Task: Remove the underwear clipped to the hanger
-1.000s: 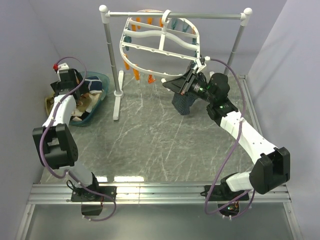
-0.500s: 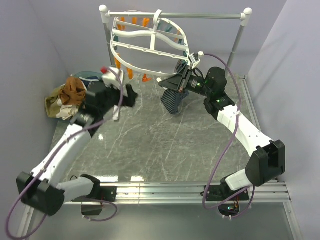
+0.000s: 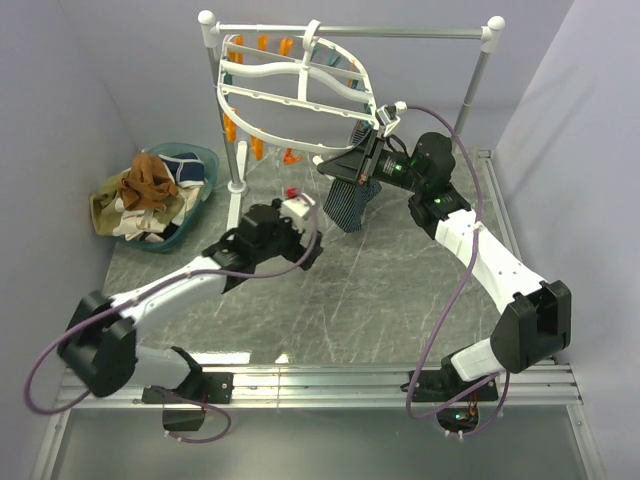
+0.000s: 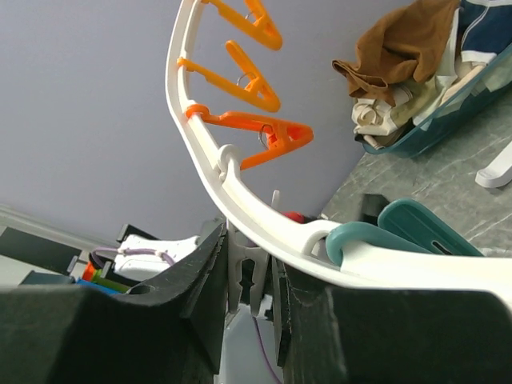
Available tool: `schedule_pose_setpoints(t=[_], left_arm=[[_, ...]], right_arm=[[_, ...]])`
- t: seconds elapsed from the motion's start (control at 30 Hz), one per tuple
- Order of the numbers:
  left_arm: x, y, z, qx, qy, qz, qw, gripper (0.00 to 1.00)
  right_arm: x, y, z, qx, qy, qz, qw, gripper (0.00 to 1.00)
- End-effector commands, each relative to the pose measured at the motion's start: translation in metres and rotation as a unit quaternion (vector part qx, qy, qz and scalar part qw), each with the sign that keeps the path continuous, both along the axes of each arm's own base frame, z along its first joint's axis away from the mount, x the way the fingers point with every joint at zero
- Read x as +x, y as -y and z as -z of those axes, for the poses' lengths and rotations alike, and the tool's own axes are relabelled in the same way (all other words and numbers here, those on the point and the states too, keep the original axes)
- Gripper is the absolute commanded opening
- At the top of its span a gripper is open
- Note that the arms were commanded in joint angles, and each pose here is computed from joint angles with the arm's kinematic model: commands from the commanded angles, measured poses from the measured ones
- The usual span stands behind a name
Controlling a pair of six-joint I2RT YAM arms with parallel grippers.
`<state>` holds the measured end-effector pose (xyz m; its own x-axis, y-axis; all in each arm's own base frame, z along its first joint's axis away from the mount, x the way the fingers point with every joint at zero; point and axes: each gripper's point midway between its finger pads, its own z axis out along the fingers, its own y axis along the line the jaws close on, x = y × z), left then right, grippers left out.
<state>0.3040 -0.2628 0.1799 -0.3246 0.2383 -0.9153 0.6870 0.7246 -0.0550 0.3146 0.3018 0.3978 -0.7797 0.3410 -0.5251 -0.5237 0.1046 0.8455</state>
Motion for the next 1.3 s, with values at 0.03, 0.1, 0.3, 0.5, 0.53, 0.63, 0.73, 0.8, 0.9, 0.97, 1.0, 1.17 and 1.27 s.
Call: schedule_pose_setpoints(t=[0.03, 0.1, 0.3, 0.5, 0.53, 0.63, 0.73, 0.8, 0.9, 0.97, 1.0, 1.17, 1.27], left_arm=[[0.027, 0.045, -0.028, -0.009, 0.08, 0.011, 0.997, 0.99], [0.033, 0.07, -0.025, -0.014, 0.087, 0.019, 0.996, 1.0], [0.076, 0.099, -0.018, -0.01, 0.115, -0.05, 0.992, 0.99], [0.111, 0.122, -0.013, -0.011, 0.12, -0.079, 0.99, 0.99], [0.113, 0.125, -0.011, -0.008, 0.118, -0.077, 0.99, 0.99], [0.114, 0.137, -0.004, -0.009, 0.091, -0.063, 0.994, 0.59], [0.109, 0.143, -0.008, -0.015, 0.079, -0.048, 0.996, 0.01], [0.099, 0.136, -0.008, -0.027, 0.073, -0.05, 0.996, 0.0], [0.084, 0.126, -0.004, -0.032, 0.057, -0.046, 0.997, 0.0], [0.071, 0.124, -0.005, -0.035, 0.047, -0.033, 0.998, 0.0], [0.065, 0.124, -0.005, -0.035, 0.044, -0.027, 0.998, 0.0], [0.037, 0.131, -0.017, -0.04, 0.038, 0.008, 0.998, 0.0], [0.028, 0.137, -0.026, -0.044, 0.035, 0.023, 0.998, 0.0]], right_arm=[[-0.03, 0.001, -0.03, 0.018, 0.029, -0.048, 0.998, 0.0], [-0.031, 0.0, -0.03, 0.019, 0.028, -0.05, 0.998, 0.0], [-0.035, 0.001, -0.032, 0.029, 0.025, -0.059, 0.998, 0.0], [-0.041, 0.002, -0.036, 0.036, 0.023, -0.065, 0.997, 0.0], [-0.042, 0.002, -0.036, 0.036, 0.023, -0.065, 0.997, 0.0], [-0.044, 0.004, -0.036, 0.038, 0.023, -0.066, 0.997, 0.0], [-0.045, 0.004, -0.035, 0.038, 0.023, -0.064, 0.997, 0.03], [-0.045, 0.005, -0.035, 0.04, 0.024, -0.062, 0.997, 0.09], [-0.045, 0.005, -0.034, 0.04, 0.022, -0.058, 0.997, 0.24], [-0.044, 0.007, -0.035, 0.037, 0.026, -0.05, 0.998, 0.51], [-0.043, 0.009, -0.032, 0.028, 0.026, -0.043, 0.998, 0.65], [-0.037, 0.027, -0.04, 0.019, 0.045, 0.009, 0.999, 0.98], [-0.042, 0.041, -0.044, 0.011, 0.06, 0.012, 0.998, 0.99]])
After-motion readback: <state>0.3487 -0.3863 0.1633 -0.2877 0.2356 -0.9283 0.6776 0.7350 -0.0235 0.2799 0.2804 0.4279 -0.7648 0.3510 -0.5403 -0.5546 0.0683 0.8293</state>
